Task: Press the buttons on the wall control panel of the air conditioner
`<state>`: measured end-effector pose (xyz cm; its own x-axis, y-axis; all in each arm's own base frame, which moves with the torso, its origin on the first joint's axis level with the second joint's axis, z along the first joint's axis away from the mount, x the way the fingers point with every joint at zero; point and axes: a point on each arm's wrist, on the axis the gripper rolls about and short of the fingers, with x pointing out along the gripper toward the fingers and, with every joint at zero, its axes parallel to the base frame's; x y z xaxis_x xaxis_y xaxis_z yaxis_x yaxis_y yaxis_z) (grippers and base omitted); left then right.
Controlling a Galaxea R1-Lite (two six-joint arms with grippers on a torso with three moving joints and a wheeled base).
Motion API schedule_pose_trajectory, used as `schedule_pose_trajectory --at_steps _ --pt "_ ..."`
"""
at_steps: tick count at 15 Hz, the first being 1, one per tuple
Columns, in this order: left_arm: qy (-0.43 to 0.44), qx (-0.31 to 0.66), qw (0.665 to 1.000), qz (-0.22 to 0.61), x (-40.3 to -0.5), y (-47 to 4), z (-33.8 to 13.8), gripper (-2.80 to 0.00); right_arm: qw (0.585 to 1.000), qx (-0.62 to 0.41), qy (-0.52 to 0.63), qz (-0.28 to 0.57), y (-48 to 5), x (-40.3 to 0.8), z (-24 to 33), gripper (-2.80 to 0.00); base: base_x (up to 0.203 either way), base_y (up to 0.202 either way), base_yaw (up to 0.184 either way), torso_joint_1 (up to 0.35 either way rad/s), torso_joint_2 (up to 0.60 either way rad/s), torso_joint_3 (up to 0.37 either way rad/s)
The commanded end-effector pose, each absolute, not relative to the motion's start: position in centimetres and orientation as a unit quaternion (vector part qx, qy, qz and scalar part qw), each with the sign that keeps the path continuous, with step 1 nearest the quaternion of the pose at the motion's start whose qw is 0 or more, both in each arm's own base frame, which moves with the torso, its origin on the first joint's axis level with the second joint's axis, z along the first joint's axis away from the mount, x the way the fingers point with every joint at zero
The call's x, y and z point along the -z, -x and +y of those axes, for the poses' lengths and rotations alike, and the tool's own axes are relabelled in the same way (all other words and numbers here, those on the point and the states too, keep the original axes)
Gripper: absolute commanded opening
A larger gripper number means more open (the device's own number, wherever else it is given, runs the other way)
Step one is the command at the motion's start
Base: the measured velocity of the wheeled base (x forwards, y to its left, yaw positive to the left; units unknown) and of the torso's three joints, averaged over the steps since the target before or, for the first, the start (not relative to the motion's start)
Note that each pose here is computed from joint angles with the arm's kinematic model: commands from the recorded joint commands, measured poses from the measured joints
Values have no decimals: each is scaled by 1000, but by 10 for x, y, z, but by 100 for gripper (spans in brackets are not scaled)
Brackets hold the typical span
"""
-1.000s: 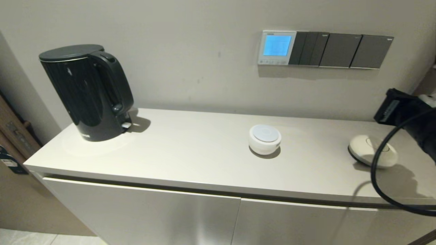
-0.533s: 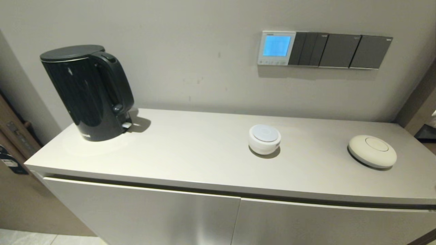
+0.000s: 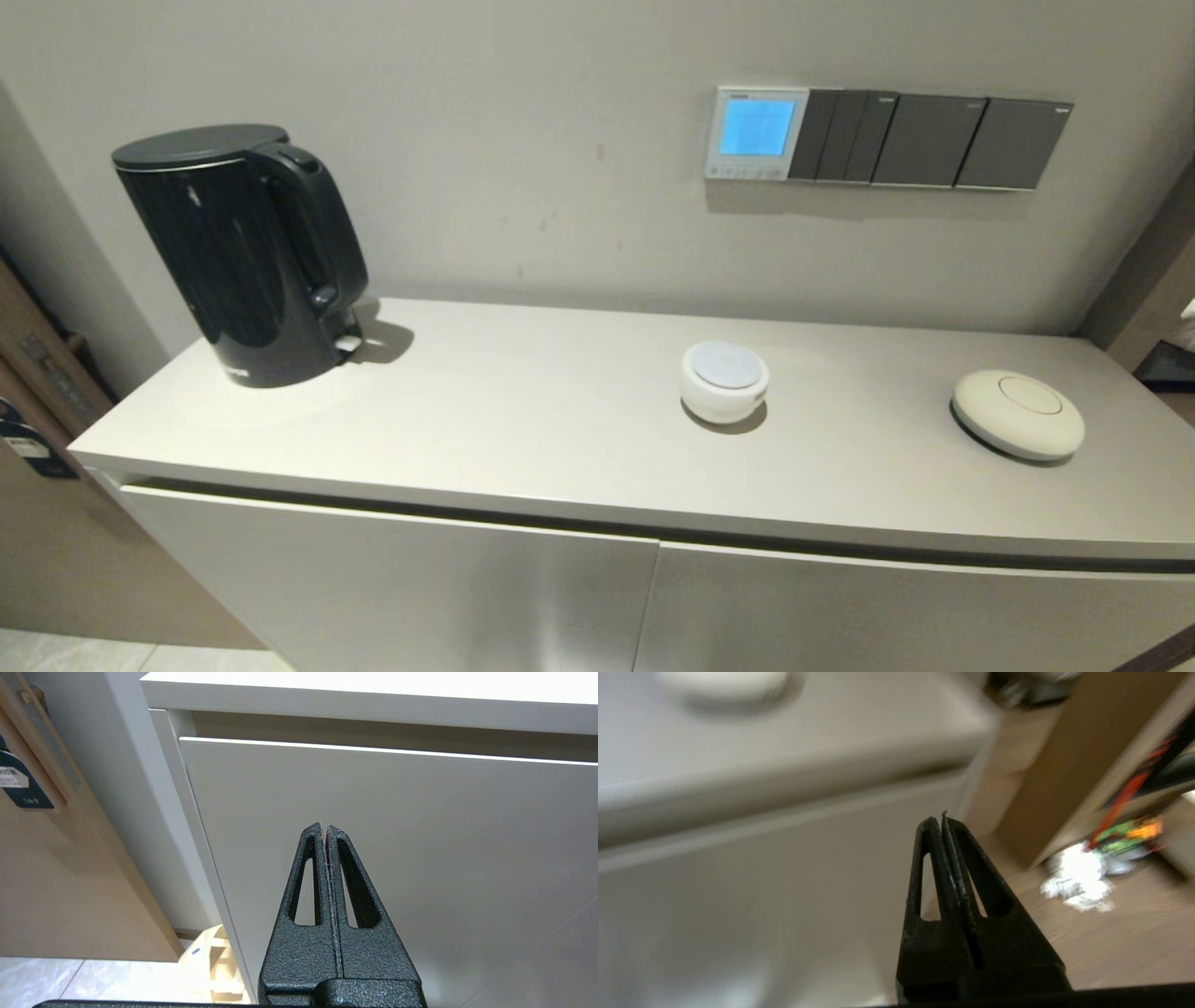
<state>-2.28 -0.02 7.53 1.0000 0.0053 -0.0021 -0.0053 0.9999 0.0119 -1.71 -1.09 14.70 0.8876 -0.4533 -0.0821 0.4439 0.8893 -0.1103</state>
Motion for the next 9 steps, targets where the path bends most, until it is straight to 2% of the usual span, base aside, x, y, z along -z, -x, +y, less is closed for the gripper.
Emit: schedule_pose_trajectory --at_steps 1,5,9 --pt "-6 -2 1000 1 -75 23 0 -280 981 192 6 33 26 -121 -9 -280 0 0 0 0 0 0" --pt "-6 -3 1000 1 -75 23 0 -280 997 75 -11 -8 24 -91 -4 -280 0 0 0 0 0 0" --pt "-6 -2 1000 1 -75 23 0 -280 1000 14 -11 -23 25 -85 -1 -280 0 0 0 0 0 0"
